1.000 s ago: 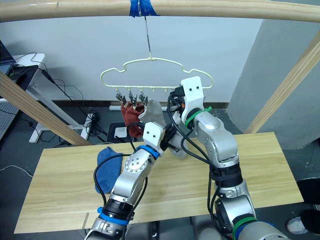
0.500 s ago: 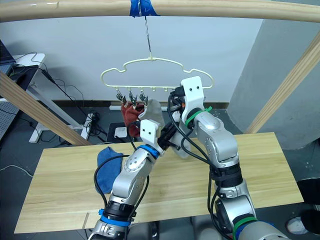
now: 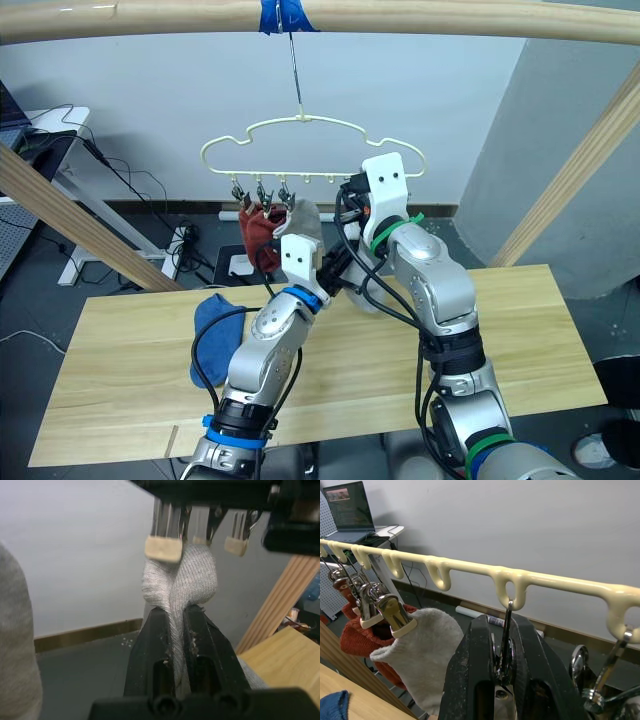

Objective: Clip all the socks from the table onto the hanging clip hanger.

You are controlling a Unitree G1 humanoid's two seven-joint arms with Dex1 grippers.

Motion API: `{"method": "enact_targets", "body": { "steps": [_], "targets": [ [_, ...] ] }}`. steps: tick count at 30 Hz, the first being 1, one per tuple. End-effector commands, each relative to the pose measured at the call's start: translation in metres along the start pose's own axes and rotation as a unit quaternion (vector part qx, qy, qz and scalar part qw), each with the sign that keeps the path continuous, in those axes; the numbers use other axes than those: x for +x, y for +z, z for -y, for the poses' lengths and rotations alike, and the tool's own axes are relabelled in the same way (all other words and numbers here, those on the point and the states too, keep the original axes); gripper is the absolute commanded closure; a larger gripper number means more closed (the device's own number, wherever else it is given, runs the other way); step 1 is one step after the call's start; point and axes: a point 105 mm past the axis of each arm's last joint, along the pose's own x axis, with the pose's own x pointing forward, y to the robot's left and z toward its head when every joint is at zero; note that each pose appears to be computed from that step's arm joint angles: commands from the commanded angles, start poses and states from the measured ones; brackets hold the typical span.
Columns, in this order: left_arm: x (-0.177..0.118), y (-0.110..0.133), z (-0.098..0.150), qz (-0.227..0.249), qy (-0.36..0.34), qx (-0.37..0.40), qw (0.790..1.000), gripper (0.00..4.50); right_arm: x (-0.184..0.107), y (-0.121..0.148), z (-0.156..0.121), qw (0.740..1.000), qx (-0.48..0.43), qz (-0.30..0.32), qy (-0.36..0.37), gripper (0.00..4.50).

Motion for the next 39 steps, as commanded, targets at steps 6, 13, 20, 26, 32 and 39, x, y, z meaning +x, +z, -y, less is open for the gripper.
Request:
{"method": "enact_targets", "body": {
  "steps": [6,13,20,26,32,39],
  "targets": [
    [0.005,0.019,0.006,0.035,-0.01,0.0,0.999,4.5,-0.004,0.014,-0.008,1.0,-0.002,0.026,0.013,4.39],
    [0.005,0.017,0.004,0.028,-0.005,0.006,1.0,4.5,-0.007,0.021,-0.013,0.999,0.01,0.043,0.029,2.25],
    [-0.001,0.014,-0.002,0.017,-0.006,0.038,0.999,3.29,-0.017,0.023,-0.023,0.997,0.005,0.05,0.063,1.56],
    [-0.008,0.01,-0.008,-0.006,-0.026,0.082,0.996,1.7,-0.034,0.016,-0.019,0.996,-0.03,0.037,0.076,1.56],
    [-0.021,0.018,-0.004,-0.016,-0.099,0.129,0.986,1.7,-0.058,0.014,-0.014,0.992,-0.083,0.026,0.089,1.56],
    [-0.046,0.042,-0.003,-0.022,-0.195,0.17,0.966,1.7,-0.082,0.023,0.008,0.99,-0.129,0.039,0.041,1.56]
  ]
}}
